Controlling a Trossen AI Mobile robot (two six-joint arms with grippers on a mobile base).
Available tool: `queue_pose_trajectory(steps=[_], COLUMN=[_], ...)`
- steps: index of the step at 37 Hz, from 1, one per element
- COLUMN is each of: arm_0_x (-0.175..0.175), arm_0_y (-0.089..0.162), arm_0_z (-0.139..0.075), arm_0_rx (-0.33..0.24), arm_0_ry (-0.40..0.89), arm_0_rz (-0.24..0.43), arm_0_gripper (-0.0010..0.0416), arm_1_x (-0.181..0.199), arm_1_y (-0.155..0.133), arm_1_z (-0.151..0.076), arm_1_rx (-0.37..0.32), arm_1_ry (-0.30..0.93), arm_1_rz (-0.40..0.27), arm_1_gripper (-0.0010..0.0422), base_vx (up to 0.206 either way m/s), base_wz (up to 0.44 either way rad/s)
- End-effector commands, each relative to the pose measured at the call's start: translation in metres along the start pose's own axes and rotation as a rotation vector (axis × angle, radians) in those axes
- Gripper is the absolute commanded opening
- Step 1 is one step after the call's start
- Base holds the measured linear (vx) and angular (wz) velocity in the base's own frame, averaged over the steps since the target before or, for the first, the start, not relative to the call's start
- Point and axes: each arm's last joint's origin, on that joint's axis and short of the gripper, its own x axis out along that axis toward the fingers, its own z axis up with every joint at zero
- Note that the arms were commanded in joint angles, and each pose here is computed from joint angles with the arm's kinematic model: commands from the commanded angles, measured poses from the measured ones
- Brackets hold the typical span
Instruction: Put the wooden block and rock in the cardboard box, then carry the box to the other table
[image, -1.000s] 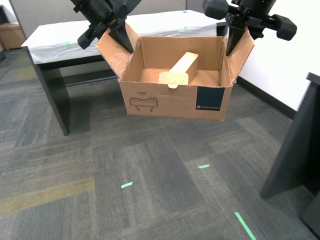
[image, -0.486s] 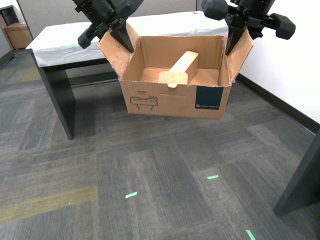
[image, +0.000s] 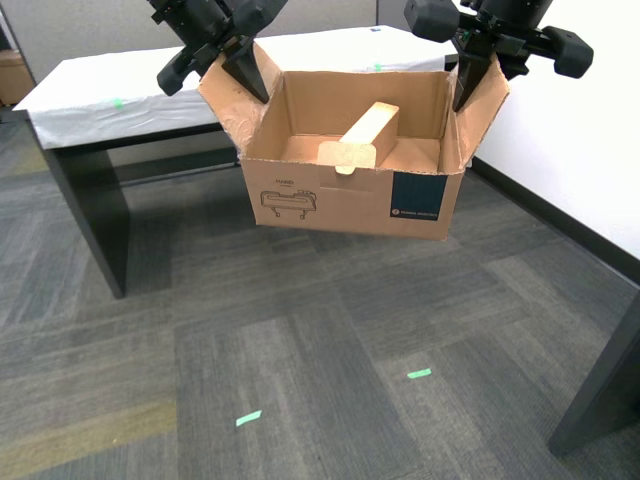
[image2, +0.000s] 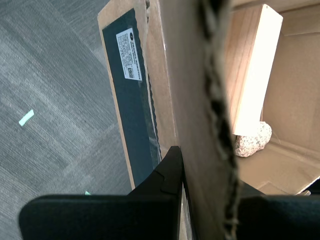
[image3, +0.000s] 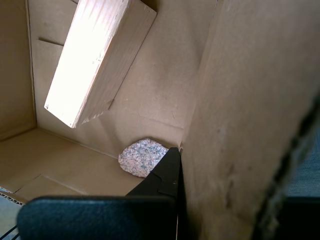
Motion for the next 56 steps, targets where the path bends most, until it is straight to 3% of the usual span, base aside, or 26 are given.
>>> queue_pose_trajectory(steps=[1,11,31,56], arm_0_x=[-0.0003,-0.0003,-0.0003,-0.0004], arm_0_y=[0.0007,0.0008,0.0006,-0.0008], arm_0_z=[0.0001,-0.0002,-0.0009,-0.0048], arm_0_rx=[-0.007,-0.009,-0.033,-0.064], arm_0_ry=[0.0,0.003,0.01,0.049], arm_0_rz=[0.007,0.006,0.004,-0.009], arm_0_gripper=[-0.0001,-0.0001,-0.0001,-0.0001], arm_1_x=[-0.0006,-0.0006,-0.0004,0.0002], arm_1_y=[-0.0011,-0.0012,-0.0015,-0.0027], arm_1_z=[0.0012,0.0013,0.0,-0.0018], arm_1_rx=[0.008,0.007,-0.065,-0.071], arm_1_ry=[-0.01,-0.011,0.002,0.019], arm_1_rz=[-0.008,-0.008,-0.008,-0.007], arm_1_gripper=[-0.0001,-0.0001,-0.0001,-0.0001], base_vx=[0.161,0.166,0.175,0.199], base_wz=[-0.069,-0.051,-0.028,0.036])
